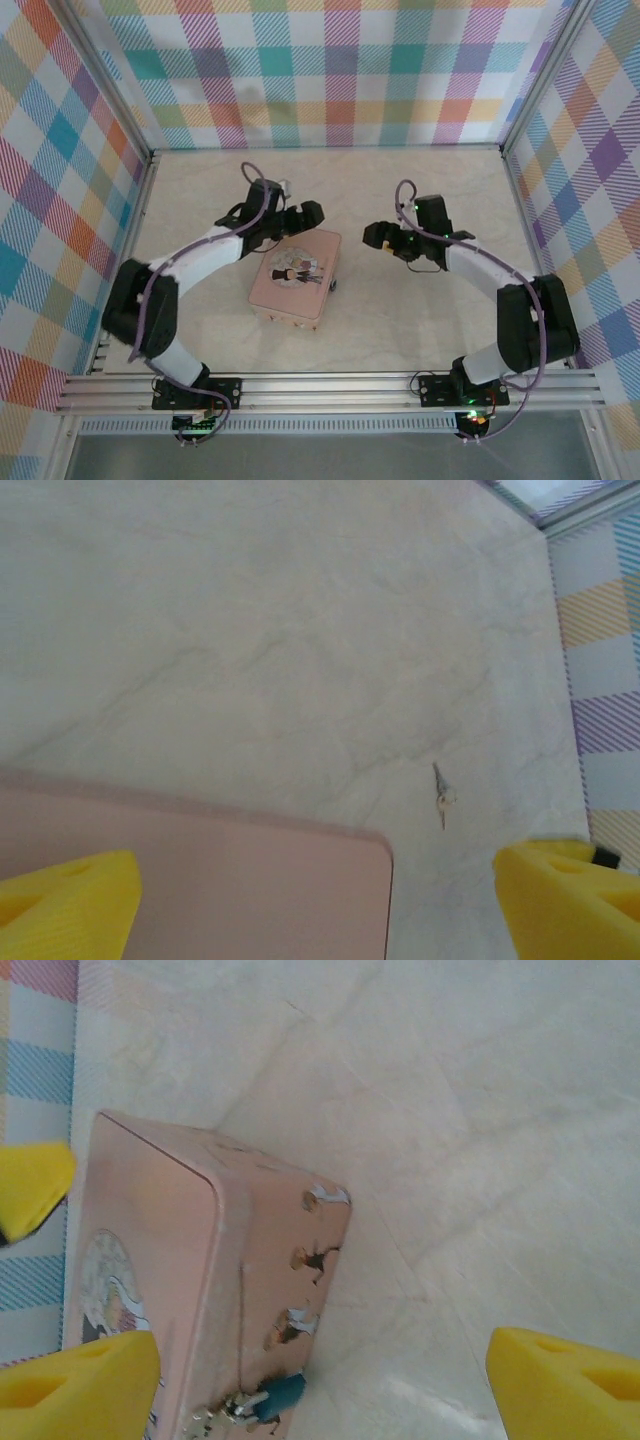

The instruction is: Unlock a padlock with a key

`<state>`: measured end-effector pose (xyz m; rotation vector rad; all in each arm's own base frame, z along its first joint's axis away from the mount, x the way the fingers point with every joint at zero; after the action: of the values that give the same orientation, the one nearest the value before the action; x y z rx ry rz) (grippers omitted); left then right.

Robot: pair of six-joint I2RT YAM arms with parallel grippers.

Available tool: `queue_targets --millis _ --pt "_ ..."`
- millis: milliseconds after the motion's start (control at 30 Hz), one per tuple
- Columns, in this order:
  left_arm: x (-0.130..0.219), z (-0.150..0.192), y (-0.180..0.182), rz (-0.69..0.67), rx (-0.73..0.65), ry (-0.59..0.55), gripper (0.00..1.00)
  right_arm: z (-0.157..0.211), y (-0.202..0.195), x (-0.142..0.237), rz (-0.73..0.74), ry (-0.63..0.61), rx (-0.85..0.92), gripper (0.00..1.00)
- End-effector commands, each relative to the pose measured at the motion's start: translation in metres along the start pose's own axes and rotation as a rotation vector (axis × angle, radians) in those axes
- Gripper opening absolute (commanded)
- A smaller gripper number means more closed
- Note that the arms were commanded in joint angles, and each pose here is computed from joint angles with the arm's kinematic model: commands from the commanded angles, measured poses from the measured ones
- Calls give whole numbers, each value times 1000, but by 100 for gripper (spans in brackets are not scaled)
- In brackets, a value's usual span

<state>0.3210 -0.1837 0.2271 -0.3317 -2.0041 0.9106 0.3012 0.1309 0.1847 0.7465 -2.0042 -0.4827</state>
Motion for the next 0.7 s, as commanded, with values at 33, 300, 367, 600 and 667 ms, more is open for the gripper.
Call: queue_targets --millis 33,300,367,600,667 --pt "53 33 25 -218 86 9 92 -22 8 -14 -71 53 52 85" --pt "113 87 63 -408 195 48 93 -59 13 -46 -119 109 98 84" --pt "122 99 69 -429 223 74 93 -65 12 -54 -127 120 102 85" --pt "127 124 76 -335 320 121 95 -77 14 -83 -174 163 116 84" --pt "117 125 76 -290 344 116 95 -77 16 -91 -192 179 119 83"
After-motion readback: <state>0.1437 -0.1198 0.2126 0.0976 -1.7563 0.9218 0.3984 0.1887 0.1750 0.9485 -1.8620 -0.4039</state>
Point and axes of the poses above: each hand's point on the last joint's axis, 136 mm out from that joint toward the fingers, its own x axis back along the fingers, its own y axis along the line the jaws close on, z = x × y, the point moved 10 cm from there along x, back along the fingers, and after that the axes turned 12 degrees about x, right-handed, at the moved point
